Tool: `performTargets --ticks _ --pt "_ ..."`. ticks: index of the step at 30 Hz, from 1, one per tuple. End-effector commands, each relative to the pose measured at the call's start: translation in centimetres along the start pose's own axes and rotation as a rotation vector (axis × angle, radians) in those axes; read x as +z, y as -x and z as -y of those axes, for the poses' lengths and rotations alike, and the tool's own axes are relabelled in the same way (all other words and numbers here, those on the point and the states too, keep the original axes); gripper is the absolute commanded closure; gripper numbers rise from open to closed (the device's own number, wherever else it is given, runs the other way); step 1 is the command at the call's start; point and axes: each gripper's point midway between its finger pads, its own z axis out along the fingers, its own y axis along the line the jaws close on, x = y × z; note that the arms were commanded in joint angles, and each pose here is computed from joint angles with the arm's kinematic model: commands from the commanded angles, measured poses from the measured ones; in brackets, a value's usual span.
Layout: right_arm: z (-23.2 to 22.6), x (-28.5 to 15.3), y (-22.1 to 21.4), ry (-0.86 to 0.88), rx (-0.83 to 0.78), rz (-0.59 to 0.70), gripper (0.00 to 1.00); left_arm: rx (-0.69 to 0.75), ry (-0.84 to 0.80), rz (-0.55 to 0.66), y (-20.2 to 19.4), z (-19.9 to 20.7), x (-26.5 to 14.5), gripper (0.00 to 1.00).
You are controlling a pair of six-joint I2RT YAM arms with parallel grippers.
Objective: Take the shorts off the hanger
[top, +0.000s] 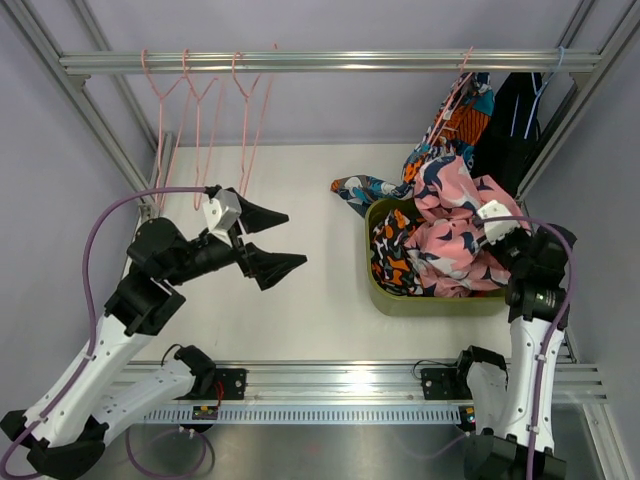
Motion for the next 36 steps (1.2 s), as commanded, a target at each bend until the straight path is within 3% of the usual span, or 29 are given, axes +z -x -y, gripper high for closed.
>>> performTargets --ticks 1,6,10,13,15,16,17,19,20,23,26,32,34,35,36 --pt "-4.4 -0.1 -4.3 0.259 -0.399 -0.060 1.00 0.049 -0.006 0.028 0.6 0.4 -0.7 0.01" --pt "-9.8 -0.5 -11.8 0.594 -0.589 -0.226 1.00 0.057 0.013 0.027 0.2 0.1 -1.0 0.01" --pt "-10.8 -0.3 -14.9 0.730 -0.594 -0.337 0.99 0.054 0.010 0.016 -0.2 -0.1 -0.7 0.01" --pt "-11.9 -0.1 -16.7 0.861 -0.538 -0.402 0.93 0.049 0.007 0.014 -0.3 -0.3 -0.4 0.01" --pt "-11.5 0.4 -16.5 0.863 -0.520 -0.407 0.81 0.046 0.005 0.015 -0.3 -0.4 -0.1 0.01" --pt "-11.2 0.7 -15.5 0.859 -0.489 -0.381 0.67 0.042 0.006 0.011 -0.3 -0.5 0.0 0.01" --pt "-10.6 1.2 -14.4 0.834 -0.492 -0.350 0.60 0.042 0.005 0.012 -0.2 -0.5 0.0 0.01" --pt "-10.1 0.5 -12.0 0.835 -0.447 -0.300 0.51 0.038 0.009 0.009 -0.3 -0.6 0.1 0.01" --pt "-9.5 0.2 -9.3 0.830 -0.417 -0.231 0.42 0.039 0.012 0.012 -0.2 -0.7 0.1 0.01" --pt "-7.4 -1.0 -3.3 0.803 -0.393 -0.085 0.28 0.036 0.017 0.015 -0.1 -0.8 0.3 0.01" --pt "-7.3 -3.7 0.6 0.869 -0.340 -0.009 0.04 0.037 0.016 0.023 0.0 -1.0 0.5 0.01" --pt "-5.5 -6.0 7.7 0.825 -0.264 0.171 0.04 0.042 0.013 0.016 0.1 -1.1 0.9 0.01" --pt "-4.4 -5.7 10.2 0.779 -0.119 0.201 0.06 0.042 0.014 0.014 0.0 -1.2 0.9 0.01" --pt "-2.0 -4.6 13.2 0.685 -0.100 0.289 0.08 0.040 0.013 0.013 -0.1 -1.2 1.0 0.01" --pt "-1.3 -4.3 14.3 0.662 0.080 0.265 0.11 0.036 0.013 0.011 -0.3 -1.3 1.0 0.01"
